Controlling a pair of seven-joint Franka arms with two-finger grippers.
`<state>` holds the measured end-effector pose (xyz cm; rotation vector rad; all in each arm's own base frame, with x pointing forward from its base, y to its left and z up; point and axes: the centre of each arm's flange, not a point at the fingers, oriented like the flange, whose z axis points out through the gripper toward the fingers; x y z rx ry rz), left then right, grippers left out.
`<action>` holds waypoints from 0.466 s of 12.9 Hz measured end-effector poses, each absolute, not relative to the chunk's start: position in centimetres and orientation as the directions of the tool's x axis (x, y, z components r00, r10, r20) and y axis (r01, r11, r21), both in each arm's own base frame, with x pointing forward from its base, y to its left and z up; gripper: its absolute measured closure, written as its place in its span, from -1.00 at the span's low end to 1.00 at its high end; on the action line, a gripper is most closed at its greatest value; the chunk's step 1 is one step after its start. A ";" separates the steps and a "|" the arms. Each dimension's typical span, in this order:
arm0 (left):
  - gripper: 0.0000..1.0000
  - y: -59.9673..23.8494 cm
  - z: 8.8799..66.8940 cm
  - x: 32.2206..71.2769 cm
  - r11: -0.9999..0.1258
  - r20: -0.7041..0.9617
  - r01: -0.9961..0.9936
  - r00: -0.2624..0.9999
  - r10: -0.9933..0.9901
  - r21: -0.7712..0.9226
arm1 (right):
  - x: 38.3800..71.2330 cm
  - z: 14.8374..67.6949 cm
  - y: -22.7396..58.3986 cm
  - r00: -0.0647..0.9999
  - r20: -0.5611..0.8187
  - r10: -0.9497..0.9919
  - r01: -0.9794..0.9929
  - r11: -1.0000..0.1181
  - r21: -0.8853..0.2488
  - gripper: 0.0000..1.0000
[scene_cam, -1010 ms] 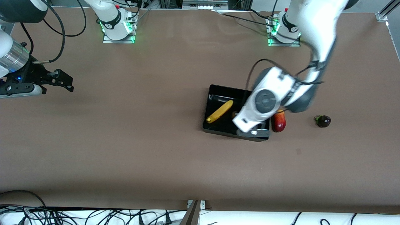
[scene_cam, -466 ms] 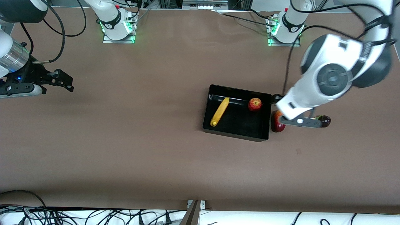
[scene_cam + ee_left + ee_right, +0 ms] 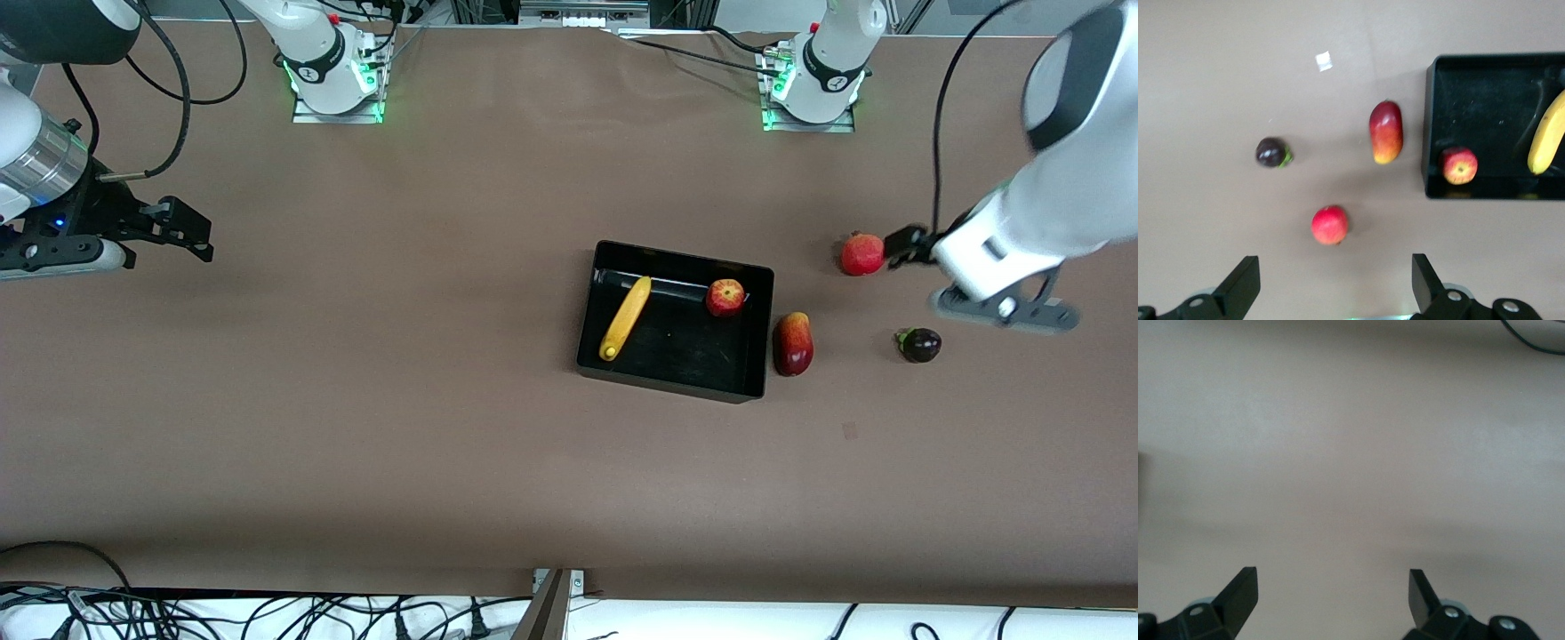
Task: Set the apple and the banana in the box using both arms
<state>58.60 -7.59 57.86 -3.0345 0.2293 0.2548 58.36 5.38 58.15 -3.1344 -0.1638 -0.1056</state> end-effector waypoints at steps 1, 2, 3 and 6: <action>-1.00 -7.0 59.2 56.7 -0.988 -0.161 -0.137 0.979 -0.124 -0.072 | 58.4 58.1 5.4 0.992 0.067 0.104 0.104 -0.995 0.002 -1.00; -1.00 -6.0 60.2 55.0 -0.991 -0.148 -0.111 0.984 -0.100 -0.071 | 58.4 58.1 5.4 0.992 0.068 0.104 0.104 -0.995 0.002 -1.00; -1.00 -4.9 60.8 53.9 -0.994 -0.135 -0.088 0.988 -0.079 -0.062 | 58.4 58.2 5.4 0.992 0.068 0.105 0.105 -0.995 0.002 -1.00; -1.00 -3.6 60.2 53.1 -0.998 -0.113 -0.061 0.992 -0.057 -0.035 | 58.4 58.1 5.4 0.992 0.068 0.105 0.105 -0.994 0.002 -1.00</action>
